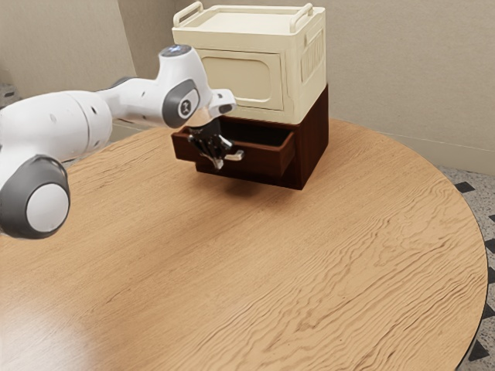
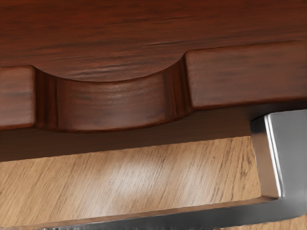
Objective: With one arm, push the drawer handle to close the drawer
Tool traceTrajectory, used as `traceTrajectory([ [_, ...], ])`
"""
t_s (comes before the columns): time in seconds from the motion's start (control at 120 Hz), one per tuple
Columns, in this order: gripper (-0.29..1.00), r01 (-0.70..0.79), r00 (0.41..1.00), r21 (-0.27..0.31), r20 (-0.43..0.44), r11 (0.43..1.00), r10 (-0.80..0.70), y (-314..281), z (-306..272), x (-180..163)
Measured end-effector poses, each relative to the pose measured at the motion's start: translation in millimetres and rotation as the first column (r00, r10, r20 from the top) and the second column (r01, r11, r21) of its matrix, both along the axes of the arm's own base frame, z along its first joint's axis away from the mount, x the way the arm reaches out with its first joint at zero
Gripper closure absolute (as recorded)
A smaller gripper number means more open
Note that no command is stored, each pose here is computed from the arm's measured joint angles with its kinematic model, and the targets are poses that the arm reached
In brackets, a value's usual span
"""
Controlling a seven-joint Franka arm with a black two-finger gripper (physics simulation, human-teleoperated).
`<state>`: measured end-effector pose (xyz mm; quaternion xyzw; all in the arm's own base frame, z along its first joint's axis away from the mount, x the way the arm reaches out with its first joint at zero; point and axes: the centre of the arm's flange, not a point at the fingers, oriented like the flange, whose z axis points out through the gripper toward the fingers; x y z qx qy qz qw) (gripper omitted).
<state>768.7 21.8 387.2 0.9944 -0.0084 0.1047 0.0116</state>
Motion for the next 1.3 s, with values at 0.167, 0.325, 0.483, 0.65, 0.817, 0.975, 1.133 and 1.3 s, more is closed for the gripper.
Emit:
traceTrajectory([
  [0.167,0.78,0.012,1.000,-0.004,0.014,1.000,-0.012,-1,-3,14],
  [0.325,0.78,0.016,1.000,-0.006,0.027,1.000,-0.016,1,-5,25],
  [0.483,0.78,0.031,0.998,-0.011,0.046,0.999,-0.031,-3,-3,35],
  [0.65,0.79,0.033,0.998,-0.006,0.056,0.999,-0.032,2,-2,42],
  [0.817,0.78,0.031,0.997,0.001,0.071,1.000,-0.031,6,0,47],
  [0.975,0.79,0.053,0.994,0.006,0.092,0.999,-0.053,-3,2,52],
  [1.133,0.78,0.051,0.994,0.029,0.092,0.998,-0.053,2,-1,53],
  [1.3,0.79,0.049,0.992,0.030,0.115,0.998,-0.052,4,-6,56],
])
